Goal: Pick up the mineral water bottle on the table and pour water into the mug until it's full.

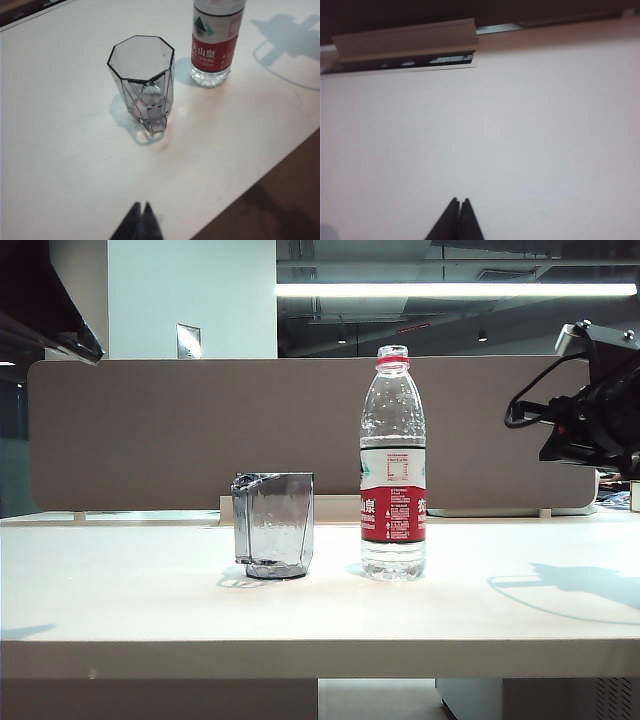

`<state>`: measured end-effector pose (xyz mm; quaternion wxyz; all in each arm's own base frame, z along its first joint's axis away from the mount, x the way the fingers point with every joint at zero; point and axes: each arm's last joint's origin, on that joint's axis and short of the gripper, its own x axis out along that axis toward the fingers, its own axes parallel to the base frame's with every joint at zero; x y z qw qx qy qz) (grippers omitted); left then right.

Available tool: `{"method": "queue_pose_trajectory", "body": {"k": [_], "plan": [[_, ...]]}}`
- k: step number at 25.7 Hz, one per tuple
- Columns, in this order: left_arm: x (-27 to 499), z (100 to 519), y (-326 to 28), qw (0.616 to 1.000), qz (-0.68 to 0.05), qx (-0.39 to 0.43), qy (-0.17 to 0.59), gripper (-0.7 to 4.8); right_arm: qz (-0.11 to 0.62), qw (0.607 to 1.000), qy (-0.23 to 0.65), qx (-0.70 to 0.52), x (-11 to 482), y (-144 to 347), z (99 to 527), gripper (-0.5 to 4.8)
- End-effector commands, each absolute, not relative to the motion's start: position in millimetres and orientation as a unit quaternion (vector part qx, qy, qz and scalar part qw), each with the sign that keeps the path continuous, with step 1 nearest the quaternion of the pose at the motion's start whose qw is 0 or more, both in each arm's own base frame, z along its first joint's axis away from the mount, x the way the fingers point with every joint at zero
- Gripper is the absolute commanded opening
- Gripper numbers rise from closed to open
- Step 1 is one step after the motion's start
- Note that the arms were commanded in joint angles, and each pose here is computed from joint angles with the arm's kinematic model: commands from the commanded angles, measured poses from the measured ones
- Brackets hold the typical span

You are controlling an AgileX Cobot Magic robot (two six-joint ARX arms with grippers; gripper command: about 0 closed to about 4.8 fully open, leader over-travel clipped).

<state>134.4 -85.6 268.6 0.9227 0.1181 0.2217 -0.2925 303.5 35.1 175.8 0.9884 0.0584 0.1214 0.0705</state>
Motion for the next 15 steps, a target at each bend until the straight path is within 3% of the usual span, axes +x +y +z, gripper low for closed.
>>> {"method": "queue_pose_trajectory", "body": {"k": [1, 8, 15], "plan": [[135, 270, -85, 0.925, -0.292, 0.116, 0.215, -0.02, 0.071, 0.985, 0.154, 0.031, 294, 34, 164, 0.22], [135, 270, -85, 0.925, -0.292, 0.116, 0.215, -0.02, 0.066, 0.978, 0.188, 0.056, 267, 32, 136, 0.22], [135, 270, -85, 0.925, -0.292, 0.116, 0.215, -0.02, 0.046, 0.994, 0.090, 0.034, 240, 42, 138, 0.22]]}}
